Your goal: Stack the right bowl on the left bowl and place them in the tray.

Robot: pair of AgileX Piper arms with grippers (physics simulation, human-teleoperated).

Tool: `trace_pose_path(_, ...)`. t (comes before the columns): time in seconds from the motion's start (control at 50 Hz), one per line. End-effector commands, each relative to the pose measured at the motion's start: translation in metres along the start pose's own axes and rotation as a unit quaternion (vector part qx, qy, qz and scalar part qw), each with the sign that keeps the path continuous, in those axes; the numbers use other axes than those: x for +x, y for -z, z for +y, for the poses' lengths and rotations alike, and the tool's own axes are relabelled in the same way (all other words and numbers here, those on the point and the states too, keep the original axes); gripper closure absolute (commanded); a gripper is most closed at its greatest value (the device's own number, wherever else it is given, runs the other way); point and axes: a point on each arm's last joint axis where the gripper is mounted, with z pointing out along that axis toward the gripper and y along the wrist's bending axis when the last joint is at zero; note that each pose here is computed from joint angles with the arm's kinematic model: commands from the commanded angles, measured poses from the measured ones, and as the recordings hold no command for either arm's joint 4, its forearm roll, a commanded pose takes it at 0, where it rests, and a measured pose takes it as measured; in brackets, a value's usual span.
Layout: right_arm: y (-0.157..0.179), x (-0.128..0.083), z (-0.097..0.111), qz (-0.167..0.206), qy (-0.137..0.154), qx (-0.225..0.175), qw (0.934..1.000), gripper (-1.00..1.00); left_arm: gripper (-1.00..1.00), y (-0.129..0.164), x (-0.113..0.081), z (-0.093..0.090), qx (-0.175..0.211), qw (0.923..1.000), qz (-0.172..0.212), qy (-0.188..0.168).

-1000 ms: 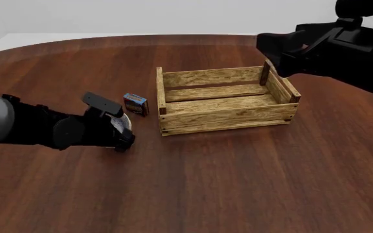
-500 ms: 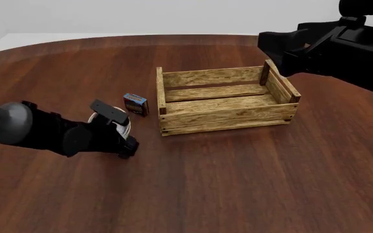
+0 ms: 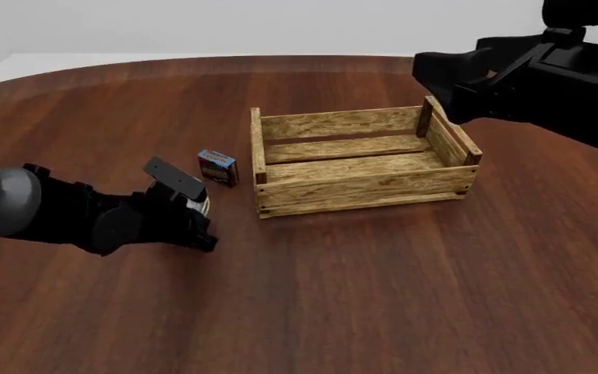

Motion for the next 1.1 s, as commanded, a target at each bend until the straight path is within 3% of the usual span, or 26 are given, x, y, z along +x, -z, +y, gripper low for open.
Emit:
trace_pose_path(0.02, 0.002, -0.001, 0.000, -0.002, 0.000, 0.000, 1.0000, -1.00, 1.00, 0.015, 0.004, -0.003, -0.003, 0.9983, 0.009, 0.058)
trace_pose_path(0.28, 0.006, -0.003, -0.001, -0.006, -0.002, 0.001, 1.0000, -1.00, 1.00, 0.056, -0.026, 0.009, -0.018, 0.9977, -0.036, 0.054)
trace_pose_path(0.7, 0.029, -0.017, 0.001, -0.036, -0.009, -0.004, 0.9993, -1.00, 1.00, 0.118, -0.078, 0.014, -0.022, 0.9930, -0.108, 0.044)
trace_pose_path(0.88, 0.035, -0.019, -0.005, -0.043, -0.007, 0.014, 0.9989, -1.00, 1.00, 0.126, -0.099, 0.012, -0.018, 0.9925, -0.120, 0.016)
trace_pose_path(1.1, 0.038, -0.020, -0.010, -0.047, -0.008, 0.028, 0.9985, -1.00, 1.00, 0.119, -0.127, 0.008, -0.008, 0.9918, -0.128, 0.005)
